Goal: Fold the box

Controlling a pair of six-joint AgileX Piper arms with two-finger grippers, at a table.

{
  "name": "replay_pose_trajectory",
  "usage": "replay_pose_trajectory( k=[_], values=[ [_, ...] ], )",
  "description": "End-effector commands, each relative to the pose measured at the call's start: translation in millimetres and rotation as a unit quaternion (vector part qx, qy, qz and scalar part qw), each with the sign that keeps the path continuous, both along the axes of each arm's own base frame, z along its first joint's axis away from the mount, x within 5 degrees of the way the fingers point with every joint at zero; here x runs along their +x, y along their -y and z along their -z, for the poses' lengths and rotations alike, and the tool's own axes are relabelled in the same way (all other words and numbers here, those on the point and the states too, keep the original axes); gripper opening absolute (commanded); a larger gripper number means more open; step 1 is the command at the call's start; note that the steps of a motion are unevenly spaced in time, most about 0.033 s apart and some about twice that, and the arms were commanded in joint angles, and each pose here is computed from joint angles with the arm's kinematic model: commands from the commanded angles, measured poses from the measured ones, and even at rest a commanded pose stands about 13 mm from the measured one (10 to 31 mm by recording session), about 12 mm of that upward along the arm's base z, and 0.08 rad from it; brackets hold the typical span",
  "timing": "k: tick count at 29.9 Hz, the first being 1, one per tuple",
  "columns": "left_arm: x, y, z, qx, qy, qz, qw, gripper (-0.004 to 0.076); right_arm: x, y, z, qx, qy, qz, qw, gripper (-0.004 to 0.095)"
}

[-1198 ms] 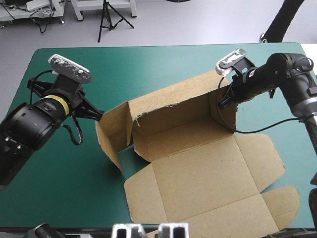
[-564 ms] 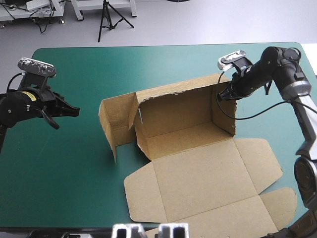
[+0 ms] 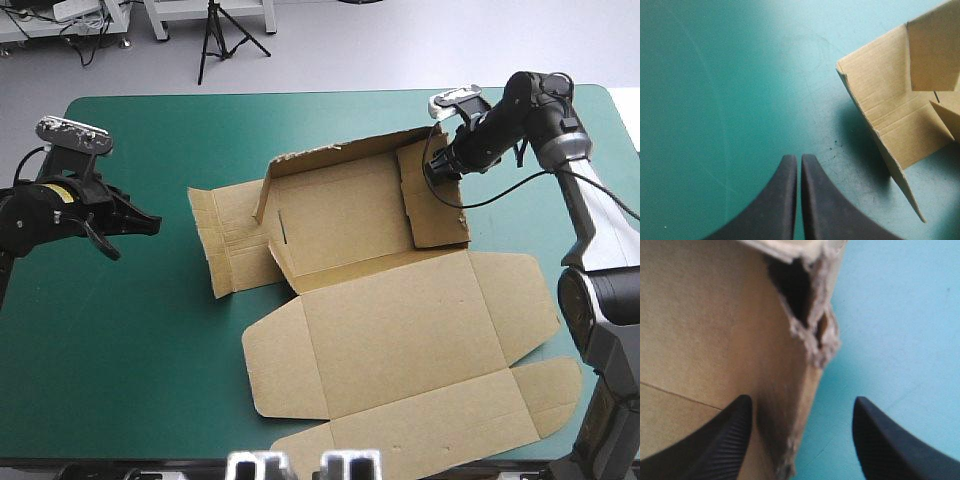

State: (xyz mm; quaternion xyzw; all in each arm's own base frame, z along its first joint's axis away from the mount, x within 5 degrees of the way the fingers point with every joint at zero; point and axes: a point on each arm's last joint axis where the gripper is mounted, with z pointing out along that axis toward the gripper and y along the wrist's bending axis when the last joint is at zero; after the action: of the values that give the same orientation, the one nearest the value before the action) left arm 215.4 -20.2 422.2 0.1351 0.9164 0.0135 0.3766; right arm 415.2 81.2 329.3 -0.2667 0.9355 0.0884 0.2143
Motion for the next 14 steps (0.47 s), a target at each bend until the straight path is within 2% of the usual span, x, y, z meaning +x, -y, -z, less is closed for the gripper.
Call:
replay_pose_trajectory(
  k=[1,7,14],
  values=[
    [-2.7,0.8,-16.6,-0.016,0.048,-0.002,0.999,0.0013,-21.2,3.3,-56.6,0.025,0.062,0.014,0.998,0.0733],
    [-2.6,0.8,-16.7,-0.016,0.049,-0.002,0.999,0.0011,-43.9,8.6,-91.1,0.027,0.105,0.029,0.994,0.0729],
    [-2.2,0.9,-16.9,-0.016,0.051,-0.002,0.999,0.0011,-40.4,7.1,-86.6,0.032,0.098,0.028,0.994,0.0729]
  ],
)
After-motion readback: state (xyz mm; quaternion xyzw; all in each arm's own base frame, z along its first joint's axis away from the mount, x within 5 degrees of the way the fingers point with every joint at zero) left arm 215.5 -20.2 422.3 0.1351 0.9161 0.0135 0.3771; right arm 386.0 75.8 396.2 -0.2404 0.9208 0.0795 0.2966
